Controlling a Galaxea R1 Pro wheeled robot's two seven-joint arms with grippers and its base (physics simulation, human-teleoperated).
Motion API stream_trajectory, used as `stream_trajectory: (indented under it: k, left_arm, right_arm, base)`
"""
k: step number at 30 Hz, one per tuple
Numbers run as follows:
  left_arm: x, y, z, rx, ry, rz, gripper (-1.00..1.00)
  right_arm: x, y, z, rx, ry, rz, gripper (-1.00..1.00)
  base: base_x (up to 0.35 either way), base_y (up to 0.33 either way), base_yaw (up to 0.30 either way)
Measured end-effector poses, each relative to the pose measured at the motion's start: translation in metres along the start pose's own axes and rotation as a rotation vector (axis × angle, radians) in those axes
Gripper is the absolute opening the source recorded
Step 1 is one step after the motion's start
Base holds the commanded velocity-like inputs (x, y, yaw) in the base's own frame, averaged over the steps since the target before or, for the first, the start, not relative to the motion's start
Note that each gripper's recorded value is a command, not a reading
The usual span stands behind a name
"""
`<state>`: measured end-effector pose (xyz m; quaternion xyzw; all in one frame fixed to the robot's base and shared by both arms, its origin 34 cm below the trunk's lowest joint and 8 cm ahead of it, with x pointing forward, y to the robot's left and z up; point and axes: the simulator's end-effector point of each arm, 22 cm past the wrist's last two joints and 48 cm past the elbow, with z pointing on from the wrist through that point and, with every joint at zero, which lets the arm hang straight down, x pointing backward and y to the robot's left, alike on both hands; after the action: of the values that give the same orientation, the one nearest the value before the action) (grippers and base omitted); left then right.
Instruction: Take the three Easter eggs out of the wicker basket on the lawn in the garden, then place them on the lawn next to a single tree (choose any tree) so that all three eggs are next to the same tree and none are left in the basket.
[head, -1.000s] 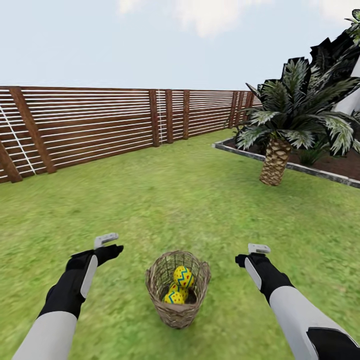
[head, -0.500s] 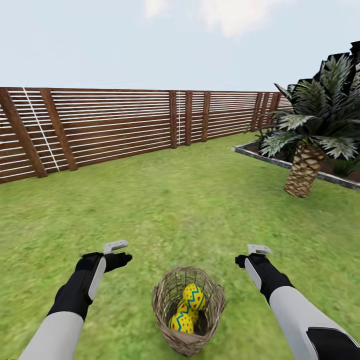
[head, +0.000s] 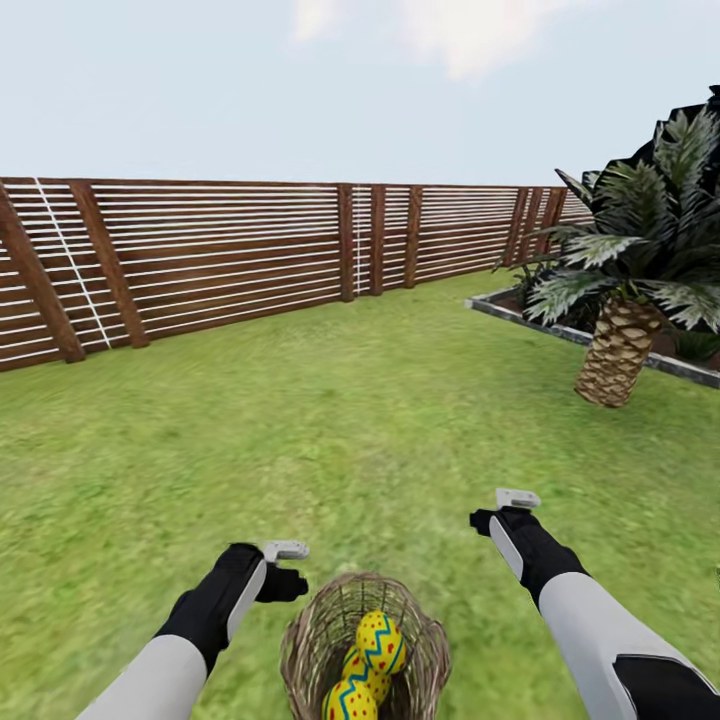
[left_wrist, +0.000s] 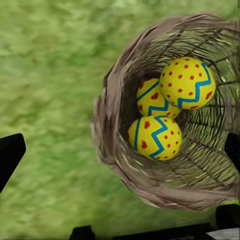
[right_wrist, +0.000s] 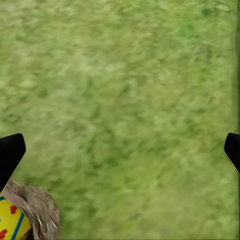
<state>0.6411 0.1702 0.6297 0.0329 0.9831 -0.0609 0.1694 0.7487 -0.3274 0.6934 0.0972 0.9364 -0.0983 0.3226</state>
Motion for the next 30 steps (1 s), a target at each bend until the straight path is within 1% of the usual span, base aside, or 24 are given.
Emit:
stream_trajectory:
  k: [1, 2, 6, 7, 15, 19, 23, 27, 30]
  left_arm:
    - [0.004, -0.004, 0.002, 0.003, 0.011, 0.006, 1.00]
    - [0.021, -0.008, 0.009, 0.006, 0.051, 0.012, 1.00]
    - [0.043, -0.003, 0.018, -0.007, 0.100, 0.012, 1.00]
    - [0.045, -0.001, 0.019, -0.008, 0.104, 0.011, 1.00]
    - [0.051, 0.015, 0.020, -0.021, 0.118, -0.003, 1.00]
    - [0.052, 0.018, 0.026, -0.023, 0.112, -0.007, 1.00]
    - [0.053, 0.017, 0.032, -0.024, 0.106, -0.008, 1.00]
    - [0.050, 0.012, 0.039, -0.018, 0.084, -0.007, 1.00]
    - [0.050, 0.007, 0.044, -0.011, 0.076, -0.006, 1.00]
  right_arm:
    - [-0.001, 0.000, 0.000, 0.000, -0.001, 0.001, 1.00]
    - [0.000, 0.000, 0.000, 0.000, -0.001, -0.001, 1.00]
    - [0.001, 0.000, 0.000, 0.000, 0.001, -0.002, 1.00]
    - [0.001, 0.000, 0.000, 0.000, 0.001, -0.002, 1.00]
    - [0.000, 0.000, 0.000, 0.000, -0.001, -0.001, 1.00]
    - [0.005, 0.001, 0.005, 0.000, 0.000, -0.001, 1.00]
    - [0.008, 0.002, 0.010, 0.000, -0.003, -0.002, 1.00]
    - [0.010, -0.001, 0.015, 0.004, -0.007, -0.004, 1.00]
    - [0.014, 0.004, 0.019, -0.021, -0.008, -0.005, 1.00]
  base:
    - [0.163, -0.042, -0.060]
    - [0.104, -0.027, -0.038]
    - [0.036, -0.009, -0.013]
    - [0.009, -0.002, -0.003]
    - [0.001, 0.000, 0.000]
    - [0.000, 0.000, 0.000]
    - [0.000, 0.000, 0.000]
    - [0.000, 0.000, 0.000]
    - [0.000, 0.000, -0.011]
